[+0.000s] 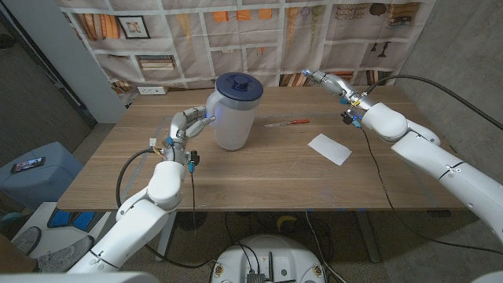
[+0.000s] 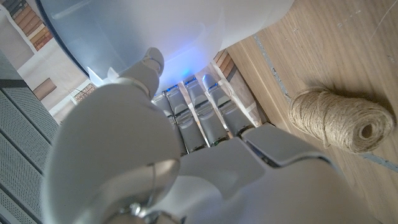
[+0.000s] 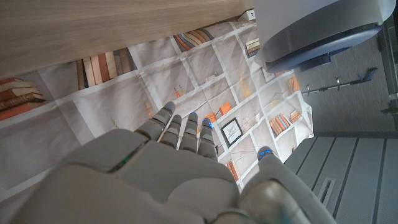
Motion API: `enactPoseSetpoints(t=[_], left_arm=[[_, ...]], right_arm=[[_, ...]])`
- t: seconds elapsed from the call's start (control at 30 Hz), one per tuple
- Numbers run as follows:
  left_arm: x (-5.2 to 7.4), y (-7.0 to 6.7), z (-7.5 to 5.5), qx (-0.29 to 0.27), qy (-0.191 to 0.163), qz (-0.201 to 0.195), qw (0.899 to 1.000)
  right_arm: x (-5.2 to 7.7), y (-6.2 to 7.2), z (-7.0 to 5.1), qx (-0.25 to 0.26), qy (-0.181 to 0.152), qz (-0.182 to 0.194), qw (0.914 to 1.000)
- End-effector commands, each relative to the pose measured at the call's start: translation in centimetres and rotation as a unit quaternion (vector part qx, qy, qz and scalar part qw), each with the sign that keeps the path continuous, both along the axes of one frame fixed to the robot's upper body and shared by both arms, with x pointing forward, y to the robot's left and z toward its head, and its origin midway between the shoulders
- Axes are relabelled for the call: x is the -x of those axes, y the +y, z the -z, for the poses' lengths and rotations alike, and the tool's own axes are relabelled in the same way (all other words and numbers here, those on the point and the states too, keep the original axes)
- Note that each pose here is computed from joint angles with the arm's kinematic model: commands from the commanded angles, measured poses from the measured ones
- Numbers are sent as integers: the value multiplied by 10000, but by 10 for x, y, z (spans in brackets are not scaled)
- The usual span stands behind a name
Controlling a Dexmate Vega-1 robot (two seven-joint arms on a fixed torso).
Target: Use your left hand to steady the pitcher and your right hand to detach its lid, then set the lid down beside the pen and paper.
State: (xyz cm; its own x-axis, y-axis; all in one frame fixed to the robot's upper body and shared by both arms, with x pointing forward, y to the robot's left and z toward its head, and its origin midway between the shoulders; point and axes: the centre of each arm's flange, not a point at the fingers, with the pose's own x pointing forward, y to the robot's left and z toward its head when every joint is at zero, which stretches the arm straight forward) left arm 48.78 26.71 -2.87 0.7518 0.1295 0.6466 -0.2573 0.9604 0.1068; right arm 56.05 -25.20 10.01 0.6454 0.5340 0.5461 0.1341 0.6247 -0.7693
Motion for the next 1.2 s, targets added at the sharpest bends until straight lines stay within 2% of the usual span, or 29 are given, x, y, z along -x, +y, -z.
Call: enactPoseSetpoints(t=[0.03, 0.2, 0.57, 1.2], left_arm=[[-4, 1, -4, -46, 85, 71, 9999], [-7, 2, -7, -81, 114, 118, 9998], [-6, 3, -17, -246, 139, 205, 9994], [-5, 4, -33, -433, 176, 309, 9984]], right_arm=[[17, 11, -32, 868, -179, 272, 9957], [22, 18, -42, 1162, -201, 354, 9924], [33, 37, -56, 1654, -399, 447, 9844], [52, 69, -84, 2359, -620, 303, 9693]])
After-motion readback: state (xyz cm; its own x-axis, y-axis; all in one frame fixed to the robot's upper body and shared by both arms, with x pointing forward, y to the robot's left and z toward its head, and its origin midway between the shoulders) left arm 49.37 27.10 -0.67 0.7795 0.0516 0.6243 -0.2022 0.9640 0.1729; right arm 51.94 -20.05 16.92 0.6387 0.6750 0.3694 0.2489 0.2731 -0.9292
